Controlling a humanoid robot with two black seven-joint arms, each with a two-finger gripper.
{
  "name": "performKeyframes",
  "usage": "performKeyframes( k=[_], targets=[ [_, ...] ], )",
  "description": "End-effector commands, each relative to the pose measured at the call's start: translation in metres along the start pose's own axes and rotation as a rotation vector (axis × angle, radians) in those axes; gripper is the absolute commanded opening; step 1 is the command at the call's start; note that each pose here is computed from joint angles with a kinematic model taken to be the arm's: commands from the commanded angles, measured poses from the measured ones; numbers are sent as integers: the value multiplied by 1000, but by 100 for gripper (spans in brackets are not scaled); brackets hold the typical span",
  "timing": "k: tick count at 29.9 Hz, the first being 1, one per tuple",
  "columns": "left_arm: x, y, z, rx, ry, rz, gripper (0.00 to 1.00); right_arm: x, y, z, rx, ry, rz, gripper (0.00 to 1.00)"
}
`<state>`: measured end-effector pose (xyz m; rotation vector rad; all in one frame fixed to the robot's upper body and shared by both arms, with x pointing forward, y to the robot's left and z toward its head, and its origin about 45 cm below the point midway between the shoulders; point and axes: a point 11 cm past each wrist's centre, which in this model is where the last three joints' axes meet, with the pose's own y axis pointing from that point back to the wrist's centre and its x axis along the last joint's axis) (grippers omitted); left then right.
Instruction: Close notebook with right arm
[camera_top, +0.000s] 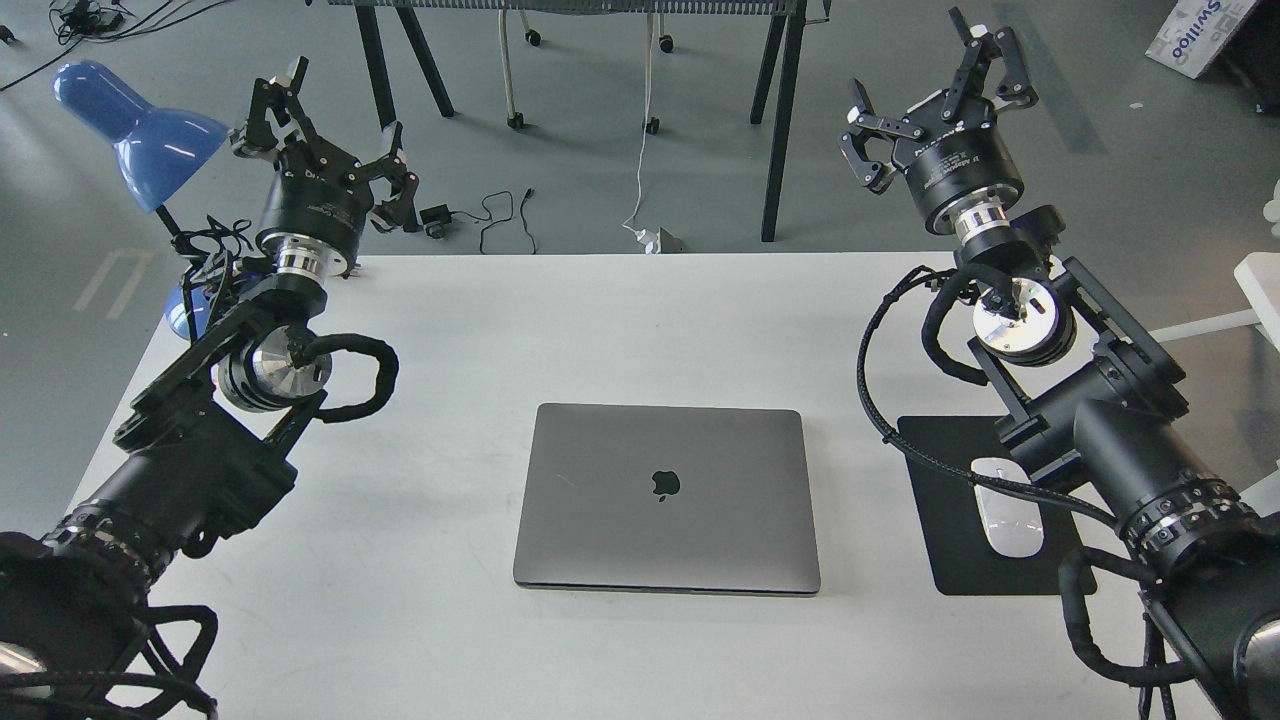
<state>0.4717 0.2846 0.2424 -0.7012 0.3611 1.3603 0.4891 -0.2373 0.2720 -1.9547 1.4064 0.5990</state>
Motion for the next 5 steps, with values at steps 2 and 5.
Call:
performKeyframes(
  k=[2,5],
  targets=[
    [0,0,0,0,-1,1,100,0,0,0,0,-1,-2,100],
    [0,0,0,0,-1,1,100,-1,0,0,0,-1,-4,100]
  ],
)
